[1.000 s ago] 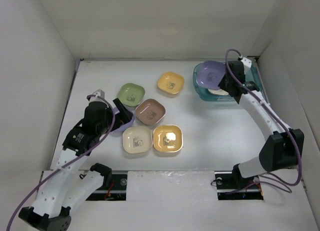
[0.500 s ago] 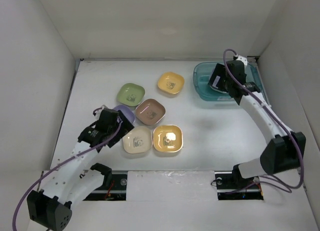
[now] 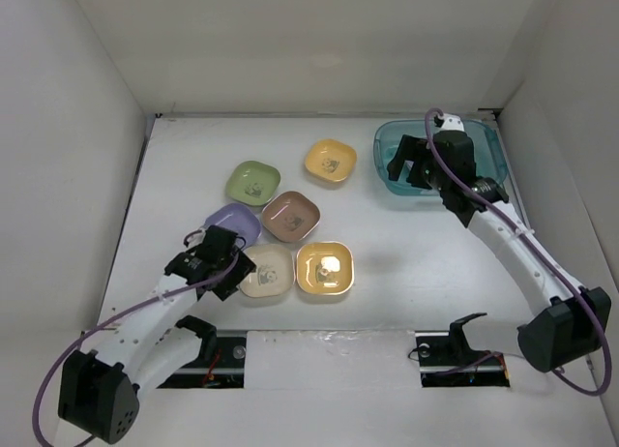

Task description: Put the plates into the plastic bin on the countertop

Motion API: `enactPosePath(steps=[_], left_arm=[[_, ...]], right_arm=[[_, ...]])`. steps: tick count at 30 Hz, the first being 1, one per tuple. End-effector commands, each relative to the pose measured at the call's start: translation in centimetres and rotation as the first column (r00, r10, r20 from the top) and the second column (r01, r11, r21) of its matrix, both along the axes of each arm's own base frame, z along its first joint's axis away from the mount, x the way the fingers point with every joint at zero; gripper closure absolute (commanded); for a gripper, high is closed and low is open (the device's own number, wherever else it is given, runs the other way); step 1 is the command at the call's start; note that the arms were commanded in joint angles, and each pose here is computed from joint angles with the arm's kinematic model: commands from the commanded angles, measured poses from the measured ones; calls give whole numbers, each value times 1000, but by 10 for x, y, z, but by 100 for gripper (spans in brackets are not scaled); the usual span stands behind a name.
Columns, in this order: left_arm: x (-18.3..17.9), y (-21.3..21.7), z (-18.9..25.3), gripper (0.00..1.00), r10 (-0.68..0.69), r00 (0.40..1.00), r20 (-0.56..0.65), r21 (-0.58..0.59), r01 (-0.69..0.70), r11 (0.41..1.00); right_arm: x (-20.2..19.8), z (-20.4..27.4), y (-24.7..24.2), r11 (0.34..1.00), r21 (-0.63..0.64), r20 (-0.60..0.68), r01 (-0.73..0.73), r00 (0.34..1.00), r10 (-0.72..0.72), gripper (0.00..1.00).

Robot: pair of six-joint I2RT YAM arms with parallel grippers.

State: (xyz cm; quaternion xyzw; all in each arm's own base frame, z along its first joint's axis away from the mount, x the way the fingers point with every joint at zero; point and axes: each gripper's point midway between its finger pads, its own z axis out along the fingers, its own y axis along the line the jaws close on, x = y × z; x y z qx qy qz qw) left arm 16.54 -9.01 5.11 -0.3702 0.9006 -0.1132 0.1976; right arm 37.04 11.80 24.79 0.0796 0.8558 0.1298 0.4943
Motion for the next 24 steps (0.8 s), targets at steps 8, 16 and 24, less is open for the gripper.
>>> enactPosePath(steps=[8, 16, 24], left_arm=[[0, -19, -35, 69, -25, 994, -105, 87, 34, 996], [-6, -32, -3, 100, 16, 998, -61, 157, -6, 988], [27, -41, 81, 100, -44, 981, 187, 86, 28, 996]], right_arm=[[-2, 33, 13, 995, 31, 100, -94, 991, 91, 0], [1, 37, 12, 993, 48, 117, -106, 988, 100, 0], [-11, 18, 53, 950, 43, 88, -310, 948, 305, 0]])
